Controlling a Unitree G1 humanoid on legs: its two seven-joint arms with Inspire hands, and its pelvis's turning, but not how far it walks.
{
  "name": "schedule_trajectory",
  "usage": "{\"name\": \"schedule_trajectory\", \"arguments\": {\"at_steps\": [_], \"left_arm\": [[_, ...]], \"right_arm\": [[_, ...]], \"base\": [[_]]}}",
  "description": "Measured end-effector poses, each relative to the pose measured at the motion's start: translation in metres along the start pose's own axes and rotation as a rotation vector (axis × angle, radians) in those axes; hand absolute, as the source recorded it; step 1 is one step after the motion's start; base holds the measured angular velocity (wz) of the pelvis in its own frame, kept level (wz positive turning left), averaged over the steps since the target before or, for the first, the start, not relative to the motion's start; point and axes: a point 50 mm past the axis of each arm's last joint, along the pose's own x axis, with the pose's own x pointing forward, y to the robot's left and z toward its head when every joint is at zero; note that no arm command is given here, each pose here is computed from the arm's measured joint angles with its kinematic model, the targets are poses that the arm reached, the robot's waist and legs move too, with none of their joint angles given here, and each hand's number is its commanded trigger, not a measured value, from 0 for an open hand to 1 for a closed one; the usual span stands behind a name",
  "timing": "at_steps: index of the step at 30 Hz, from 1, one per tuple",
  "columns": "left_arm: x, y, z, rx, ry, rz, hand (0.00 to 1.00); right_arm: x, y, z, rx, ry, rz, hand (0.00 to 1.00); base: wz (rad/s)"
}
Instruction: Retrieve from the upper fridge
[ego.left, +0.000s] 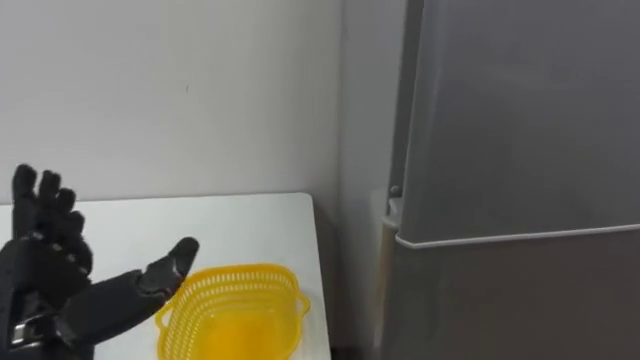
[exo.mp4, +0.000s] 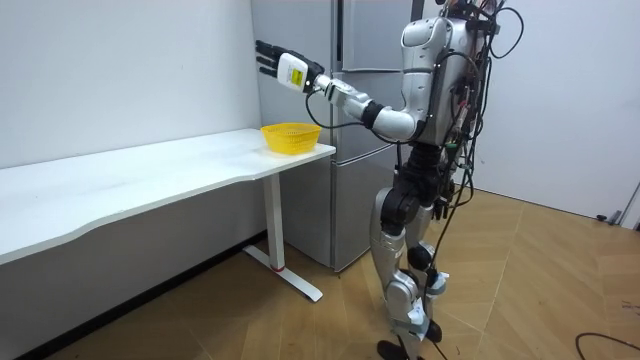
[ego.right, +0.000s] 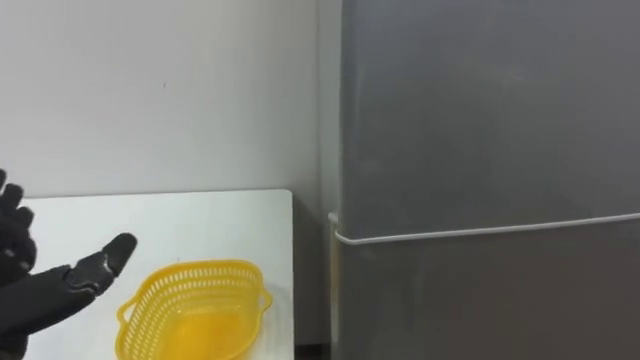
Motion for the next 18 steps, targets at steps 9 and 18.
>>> {"name": "schedule_trajectory", "arguments": {"at_steps": [9, 18], "left_arm": [[0.008, -0.026, 0.021, -0.058, -0.097, -0.194, 0.0], [0.008, -0.044, 0.019, -0.103, -0.085, -0.324, 0.0]], "right_arm": [[0.0, -0.001, 0.0, -0.001, 0.009, -0.005, 0.0], [0.001, -0.001, 0.002, -0.022, 0.027, -0.004, 0.0]], "base": [[-0.03], [-0.03]]}}
